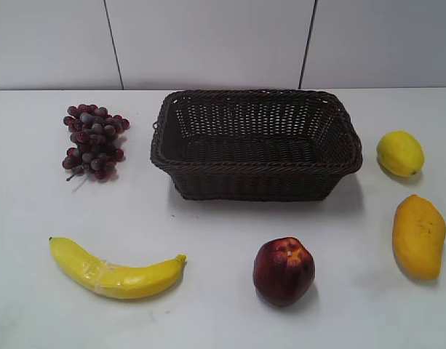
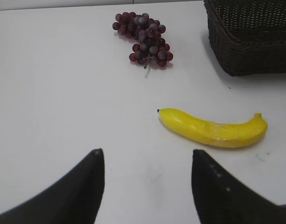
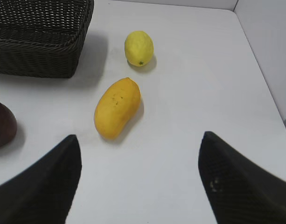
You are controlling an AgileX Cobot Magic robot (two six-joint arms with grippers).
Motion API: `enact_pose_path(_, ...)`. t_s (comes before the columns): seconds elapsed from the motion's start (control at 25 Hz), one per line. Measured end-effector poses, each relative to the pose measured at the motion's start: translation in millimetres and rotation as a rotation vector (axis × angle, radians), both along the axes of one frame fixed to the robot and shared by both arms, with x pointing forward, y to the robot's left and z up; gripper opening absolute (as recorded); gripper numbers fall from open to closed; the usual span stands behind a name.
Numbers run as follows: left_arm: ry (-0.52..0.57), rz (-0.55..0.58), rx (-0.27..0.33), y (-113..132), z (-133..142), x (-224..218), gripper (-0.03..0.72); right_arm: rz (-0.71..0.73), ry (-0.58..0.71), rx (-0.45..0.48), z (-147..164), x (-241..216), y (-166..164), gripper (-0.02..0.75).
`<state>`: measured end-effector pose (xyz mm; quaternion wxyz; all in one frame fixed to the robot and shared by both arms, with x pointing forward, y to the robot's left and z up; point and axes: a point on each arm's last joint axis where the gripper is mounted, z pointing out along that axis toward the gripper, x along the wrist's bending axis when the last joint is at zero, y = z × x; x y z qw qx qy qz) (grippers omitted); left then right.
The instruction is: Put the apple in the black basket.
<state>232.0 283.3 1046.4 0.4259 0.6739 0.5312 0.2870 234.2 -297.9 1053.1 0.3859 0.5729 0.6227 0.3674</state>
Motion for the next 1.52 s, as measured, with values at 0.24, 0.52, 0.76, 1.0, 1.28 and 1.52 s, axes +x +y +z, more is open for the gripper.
enact_pose_path(0.24, 0.000, 0.000, -0.001, 0, 0, 0, 0.445, 0.000, 0.000, 0.000, 0, 0, 0, 0.592)
enact_pose_path(0.52, 0.000, 0.000, -0.001, 0, 0, 0, 0.445, 0.000, 0.000, 0.000, 0, 0, 0, 0.592)
enact_pose_path(0.76, 0.000, 0.001, -0.001, 0, 0, 0, 0.445, -0.001, 0.002, -0.002, 2, 1, 0, 0.591)
enact_pose_path(1.0, 0.001, -0.010, -0.016, -1, 0, 0, 0.445, 0.019, 0.060, 0.029, 30, 12, 3, 0.591)
enact_pose_path(1.28, 0.000, -0.012, -0.021, -2, 0, 0, 0.445, 0.053, 0.265, 0.120, 57, 45, 10, 0.592)
enact_pose_path(1.52, 0.001, -0.014, -0.024, -2, 1, 0, 0.445, 0.059, 0.506, 0.116, 55, 95, 12, 0.592)
